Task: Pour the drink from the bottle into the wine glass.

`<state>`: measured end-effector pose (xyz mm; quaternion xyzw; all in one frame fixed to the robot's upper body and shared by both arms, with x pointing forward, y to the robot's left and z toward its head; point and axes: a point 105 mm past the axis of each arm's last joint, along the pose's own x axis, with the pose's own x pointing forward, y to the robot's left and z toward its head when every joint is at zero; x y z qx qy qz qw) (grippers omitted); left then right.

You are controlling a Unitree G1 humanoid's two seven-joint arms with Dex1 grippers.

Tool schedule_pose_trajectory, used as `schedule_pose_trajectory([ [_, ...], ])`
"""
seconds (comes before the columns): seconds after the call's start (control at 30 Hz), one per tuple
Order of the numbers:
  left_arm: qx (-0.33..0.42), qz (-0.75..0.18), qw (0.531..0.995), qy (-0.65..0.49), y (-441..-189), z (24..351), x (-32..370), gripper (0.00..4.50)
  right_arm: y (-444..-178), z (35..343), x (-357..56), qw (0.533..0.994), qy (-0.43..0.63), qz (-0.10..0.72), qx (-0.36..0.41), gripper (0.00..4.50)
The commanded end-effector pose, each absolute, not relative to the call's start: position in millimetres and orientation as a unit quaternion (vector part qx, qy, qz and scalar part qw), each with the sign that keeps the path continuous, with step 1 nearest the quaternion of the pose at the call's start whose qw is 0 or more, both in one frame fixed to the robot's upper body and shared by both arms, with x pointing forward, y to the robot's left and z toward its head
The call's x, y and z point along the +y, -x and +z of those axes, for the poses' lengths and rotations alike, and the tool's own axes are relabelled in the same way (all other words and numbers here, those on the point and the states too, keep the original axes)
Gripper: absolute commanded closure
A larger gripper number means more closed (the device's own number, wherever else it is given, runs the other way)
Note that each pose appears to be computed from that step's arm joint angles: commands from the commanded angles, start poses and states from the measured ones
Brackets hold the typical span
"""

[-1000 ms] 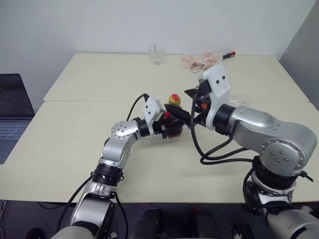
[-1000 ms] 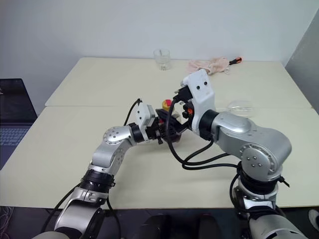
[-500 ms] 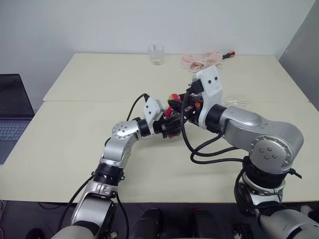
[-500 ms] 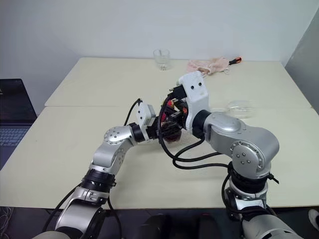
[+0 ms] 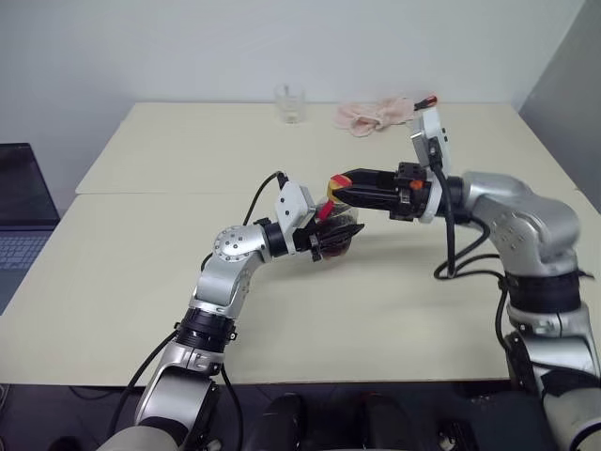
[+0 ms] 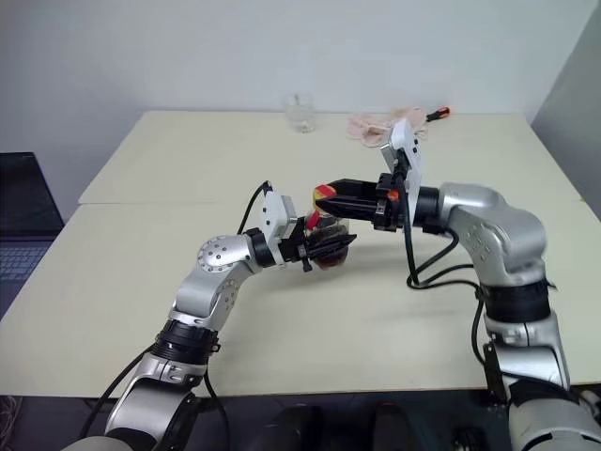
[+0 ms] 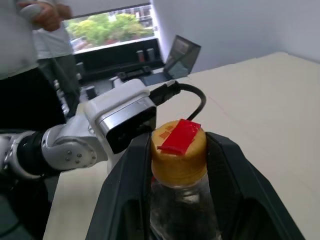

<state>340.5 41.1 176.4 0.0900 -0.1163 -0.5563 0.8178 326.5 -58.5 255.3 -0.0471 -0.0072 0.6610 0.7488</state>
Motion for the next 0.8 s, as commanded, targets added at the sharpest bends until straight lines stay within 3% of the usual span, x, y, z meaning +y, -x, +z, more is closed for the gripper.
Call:
schedule_pose_trajectory([
  [0.03,-0.133,-0.551,0.819,-0.087,-338,189,43,2.6,-311,266,-45,0.661,0.103,0.742,-0.04,3.28],
  [0.23,-0.124,-0.54,0.828,-0.092,-337,185,53,2.6,-309,272,-51,0.653,0.114,0.748,-0.04,3.28],
  [0.53,-0.124,-0.541,0.827,-0.09,-339,186,50,2.6,-284,297,-57,0.678,0.097,0.724,-0.081,0.05],
  [0.63,-0.124,-0.541,0.827,-0.089,-340,186,50,2.61,-283,302,-64,0.742,0.104,0.656,-0.089,0.0],
  [0.8,-0.121,-0.537,0.83,-0.089,-343,183,51,2.61,-295,287,-57,0.843,0.12,0.523,-0.036,0.0],
])
